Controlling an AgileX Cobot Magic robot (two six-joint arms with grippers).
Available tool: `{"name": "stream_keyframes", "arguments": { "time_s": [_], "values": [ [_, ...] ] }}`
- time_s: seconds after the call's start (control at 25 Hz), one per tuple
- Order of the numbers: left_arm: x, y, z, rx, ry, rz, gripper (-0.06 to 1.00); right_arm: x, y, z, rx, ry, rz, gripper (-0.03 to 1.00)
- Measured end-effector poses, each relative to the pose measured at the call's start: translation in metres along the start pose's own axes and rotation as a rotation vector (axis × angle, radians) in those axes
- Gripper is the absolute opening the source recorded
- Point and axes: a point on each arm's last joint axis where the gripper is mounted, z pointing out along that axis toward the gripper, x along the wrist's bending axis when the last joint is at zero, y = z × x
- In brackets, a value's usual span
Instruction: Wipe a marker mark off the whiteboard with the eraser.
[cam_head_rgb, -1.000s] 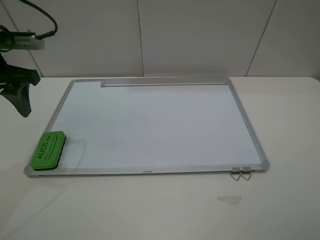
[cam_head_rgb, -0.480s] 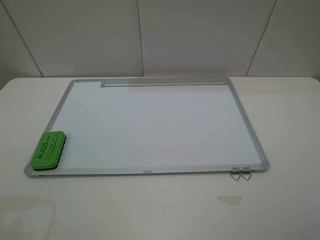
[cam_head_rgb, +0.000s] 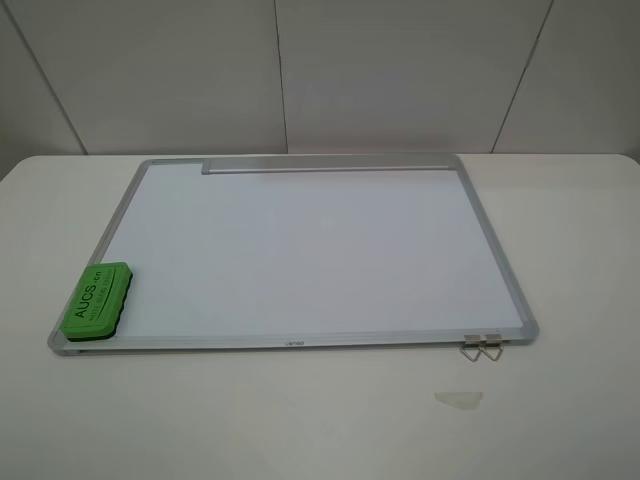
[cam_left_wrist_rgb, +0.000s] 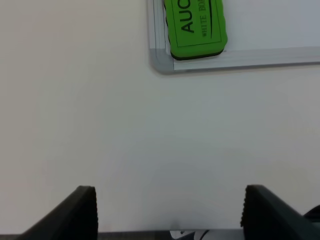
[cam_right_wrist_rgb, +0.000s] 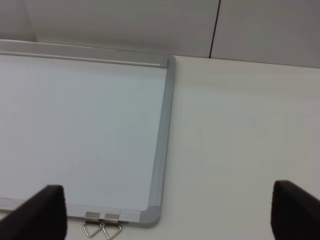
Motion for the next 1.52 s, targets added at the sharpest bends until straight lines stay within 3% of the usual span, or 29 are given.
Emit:
{"name": "stream_keyframes", "arguments": {
  "time_s": [0.72, 1.12, 1.36, 1.52],
  "values": [
    [0.003, -0.048, -0.023, -0.476, -0.092, -0.029, 0.62, 0.000, 0.000, 0.000, 0.000, 0.000, 0.000, 0.81],
    [0.003, -0.049, -0.023, -0.503, -0.094, -0.026, 0.62, 0.000, 0.000, 0.000, 0.000, 0.000, 0.000, 0.81],
    [0.001, -0.050, -0.023, -0.504, -0.027, -0.090, 0.62, 0.000, 0.000, 0.000, 0.000, 0.000, 0.000, 0.81],
    [-0.003, -0.050, -0.023, -0.505, -0.021, -0.072, 0.62, 0.000, 0.000, 0.000, 0.000, 0.000, 0.000, 0.81]
  ]
}}
